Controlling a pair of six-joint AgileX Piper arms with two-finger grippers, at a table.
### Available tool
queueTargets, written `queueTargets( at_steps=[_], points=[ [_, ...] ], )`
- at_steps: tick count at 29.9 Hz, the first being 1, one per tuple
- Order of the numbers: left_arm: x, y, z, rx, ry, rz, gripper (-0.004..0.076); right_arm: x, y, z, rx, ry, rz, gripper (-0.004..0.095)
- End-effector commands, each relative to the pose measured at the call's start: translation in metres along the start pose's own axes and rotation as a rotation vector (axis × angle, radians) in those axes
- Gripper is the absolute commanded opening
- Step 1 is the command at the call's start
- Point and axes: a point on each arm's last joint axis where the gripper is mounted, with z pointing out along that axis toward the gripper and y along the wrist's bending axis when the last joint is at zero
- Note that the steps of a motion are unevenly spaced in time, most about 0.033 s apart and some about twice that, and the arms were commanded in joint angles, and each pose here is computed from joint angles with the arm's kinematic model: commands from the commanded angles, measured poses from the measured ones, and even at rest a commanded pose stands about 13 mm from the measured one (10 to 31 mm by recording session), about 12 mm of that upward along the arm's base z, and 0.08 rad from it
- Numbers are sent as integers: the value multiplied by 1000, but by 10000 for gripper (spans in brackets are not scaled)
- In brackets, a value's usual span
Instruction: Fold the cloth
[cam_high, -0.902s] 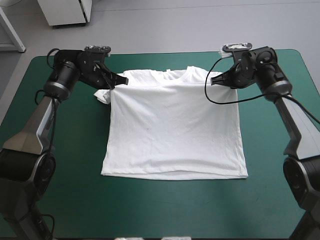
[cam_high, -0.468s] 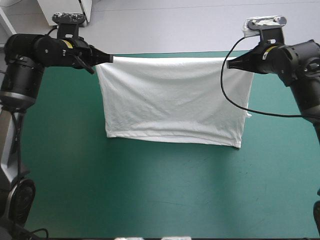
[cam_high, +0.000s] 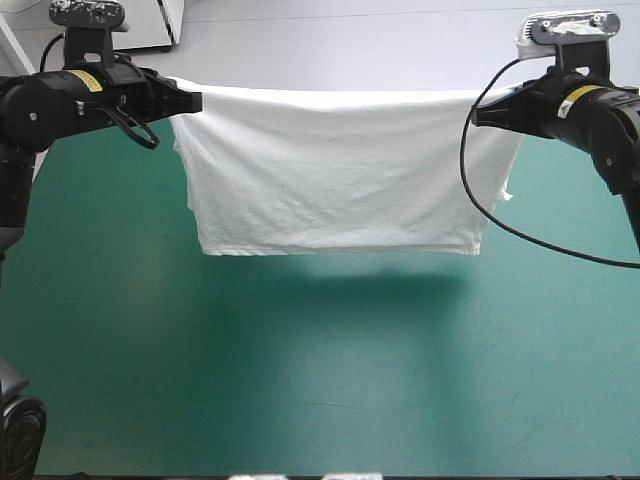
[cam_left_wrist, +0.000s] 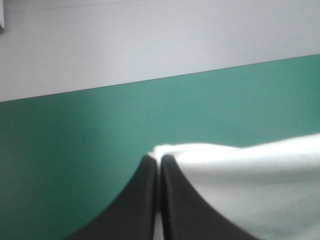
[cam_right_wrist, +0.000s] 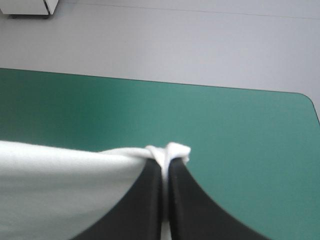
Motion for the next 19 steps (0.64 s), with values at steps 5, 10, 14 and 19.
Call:
queueTargets(
  at_steps=[5,10,14,19],
  points=[
    [-32,1,18,1,-318,-6,-10,-29,0,28,45,-294,-31,-17],
    [-44,6,51,-13,-477,-10,-10,-36,4,65,60,-424,-40,-17],
    [-50,8,65,-20,-577,-11,-10,-47,5,77,66,-485,-32,-17],
    [-45,12,92,-27,-561,-15,-10,-52,6,100,91,-445,-21,-17]
  ],
)
